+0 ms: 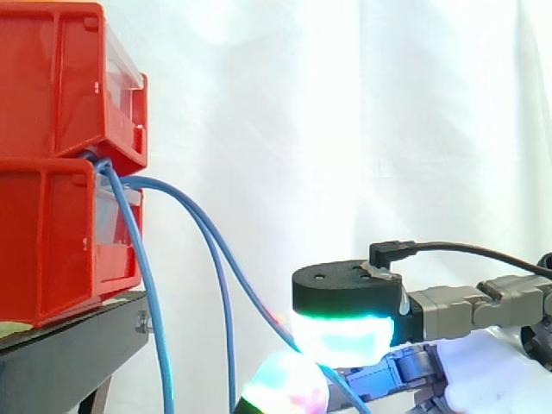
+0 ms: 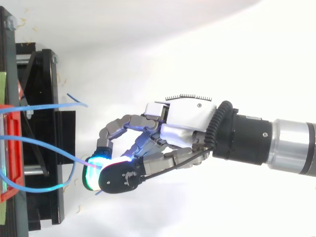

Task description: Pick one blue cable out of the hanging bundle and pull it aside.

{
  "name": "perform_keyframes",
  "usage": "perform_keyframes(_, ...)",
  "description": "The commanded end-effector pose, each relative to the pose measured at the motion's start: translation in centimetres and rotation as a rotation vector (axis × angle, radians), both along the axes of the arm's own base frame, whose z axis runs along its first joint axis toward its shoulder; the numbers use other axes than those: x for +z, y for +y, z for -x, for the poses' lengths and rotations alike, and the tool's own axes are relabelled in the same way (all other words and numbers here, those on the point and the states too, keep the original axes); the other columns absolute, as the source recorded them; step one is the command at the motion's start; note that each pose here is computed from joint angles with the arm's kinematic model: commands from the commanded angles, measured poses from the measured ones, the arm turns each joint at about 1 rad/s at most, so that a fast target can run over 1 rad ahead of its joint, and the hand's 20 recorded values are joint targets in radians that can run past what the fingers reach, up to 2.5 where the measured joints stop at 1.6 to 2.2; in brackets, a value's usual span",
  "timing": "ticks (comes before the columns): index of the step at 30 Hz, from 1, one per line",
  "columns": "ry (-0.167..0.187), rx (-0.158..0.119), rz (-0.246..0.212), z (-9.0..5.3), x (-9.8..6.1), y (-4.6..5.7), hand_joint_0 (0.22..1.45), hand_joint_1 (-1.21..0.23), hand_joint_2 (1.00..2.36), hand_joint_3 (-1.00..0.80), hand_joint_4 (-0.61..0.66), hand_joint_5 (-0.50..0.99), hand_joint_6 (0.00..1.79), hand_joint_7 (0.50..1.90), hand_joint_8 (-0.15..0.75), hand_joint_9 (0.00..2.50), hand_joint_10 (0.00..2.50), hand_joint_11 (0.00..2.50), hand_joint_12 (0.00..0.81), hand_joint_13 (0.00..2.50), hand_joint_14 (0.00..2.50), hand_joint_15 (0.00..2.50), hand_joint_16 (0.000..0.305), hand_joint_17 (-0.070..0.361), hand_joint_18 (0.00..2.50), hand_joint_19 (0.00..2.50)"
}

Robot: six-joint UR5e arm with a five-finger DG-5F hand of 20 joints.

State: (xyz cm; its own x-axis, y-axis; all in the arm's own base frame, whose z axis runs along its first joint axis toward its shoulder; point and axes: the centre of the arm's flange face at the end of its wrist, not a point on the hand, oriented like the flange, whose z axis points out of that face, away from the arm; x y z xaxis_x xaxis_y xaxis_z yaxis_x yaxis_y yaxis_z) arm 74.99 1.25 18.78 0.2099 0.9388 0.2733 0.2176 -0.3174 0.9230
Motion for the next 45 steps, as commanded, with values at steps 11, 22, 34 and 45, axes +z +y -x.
perform_keyframes(11,0.051,0.001,0.014,1.8,-2.9,-0.4,0.47,-0.81,1.48,0.0,-0.12,0.0,0.85,1.09,0.266,0.96,0.0,0.05,0.471,0.81,0.02,0.44,0.077,0.174,0.64,0.62)
perform_keyframes(22,-0.051,0.002,-0.011,1.3,-3.8,-0.1,0.46,-0.8,1.5,-0.01,-0.12,0.0,0.85,1.09,0.267,0.96,0.0,0.04,0.472,0.81,0.02,0.43,0.077,0.174,0.64,0.62)
perform_keyframes(34,-0.055,0.002,-0.013,1.2,-3.8,-0.1,0.46,-0.8,1.5,-0.02,-0.12,0.0,0.85,1.09,0.269,0.96,0.0,0.04,0.47,0.81,0.02,0.44,0.077,0.174,0.64,0.61)
perform_keyframes(45,-0.055,0.001,-0.012,1.3,-3.8,-0.1,0.46,-0.8,1.5,-0.02,-0.12,0.0,0.85,1.09,0.269,0.95,0.0,0.05,0.472,0.81,0.02,0.44,0.077,0.174,0.64,0.62)
